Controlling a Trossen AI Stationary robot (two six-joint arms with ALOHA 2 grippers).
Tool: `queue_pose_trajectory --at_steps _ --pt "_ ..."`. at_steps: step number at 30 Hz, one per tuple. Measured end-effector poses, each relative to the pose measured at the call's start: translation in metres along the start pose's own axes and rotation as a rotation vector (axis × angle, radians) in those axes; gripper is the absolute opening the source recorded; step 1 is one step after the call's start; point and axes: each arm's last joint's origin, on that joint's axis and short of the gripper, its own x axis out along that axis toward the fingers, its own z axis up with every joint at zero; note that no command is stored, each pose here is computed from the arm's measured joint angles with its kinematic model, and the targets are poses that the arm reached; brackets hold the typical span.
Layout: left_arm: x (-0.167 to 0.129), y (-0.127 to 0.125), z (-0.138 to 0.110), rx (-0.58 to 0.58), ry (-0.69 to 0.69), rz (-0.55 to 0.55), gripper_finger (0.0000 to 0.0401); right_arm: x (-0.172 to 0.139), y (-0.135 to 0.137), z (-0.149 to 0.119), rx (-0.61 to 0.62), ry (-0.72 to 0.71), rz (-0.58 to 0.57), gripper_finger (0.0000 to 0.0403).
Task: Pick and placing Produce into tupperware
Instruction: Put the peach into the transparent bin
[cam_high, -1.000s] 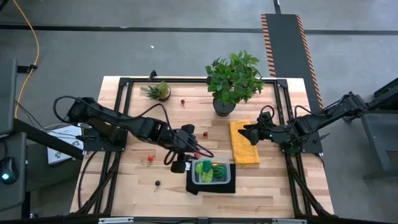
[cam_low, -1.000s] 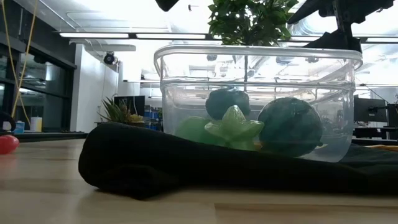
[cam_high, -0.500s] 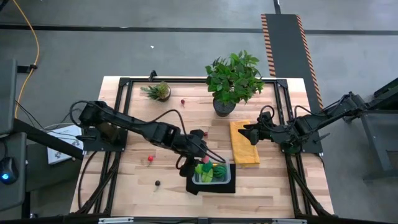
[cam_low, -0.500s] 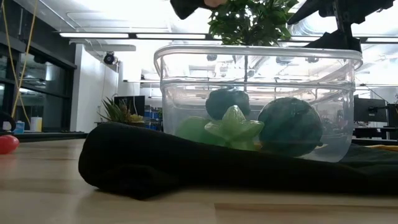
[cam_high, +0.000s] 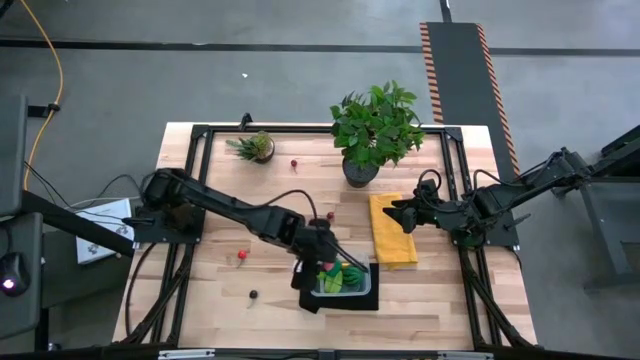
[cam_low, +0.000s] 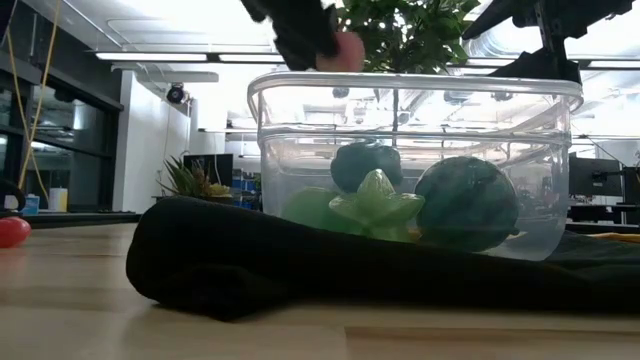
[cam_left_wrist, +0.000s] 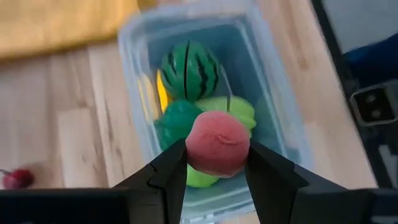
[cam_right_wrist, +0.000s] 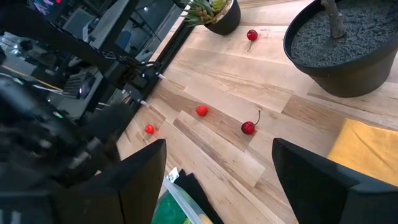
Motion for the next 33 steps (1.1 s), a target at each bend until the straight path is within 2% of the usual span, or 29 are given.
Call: queue_pose_trajectory --at_steps 7,22,31,33 --pt "0.019 0.001 -0.005 -0.008 0.056 -0.021 0.0138 0.0 0.0 0.0 -0.001 0.0 0.0 0.0282" --pt "0.02 0.001 -0.006 -0.004 0.063 -0.032 0.0138 0.0 -0.001 0.0 -0.006 0.003 -0.004 0.0282" --pt "0.034 0.002 -0.013 -0.011 0.131 -0.042 0.0138 0.0 0.0 0.0 -0.006 0.004 -0.004 0.0282" --pt "0.032 0.002 -0.011 -0.01 0.113 -0.035 0.0138 0.0 0.0 0.0 -0.006 0.009 -0.001 0.0282"
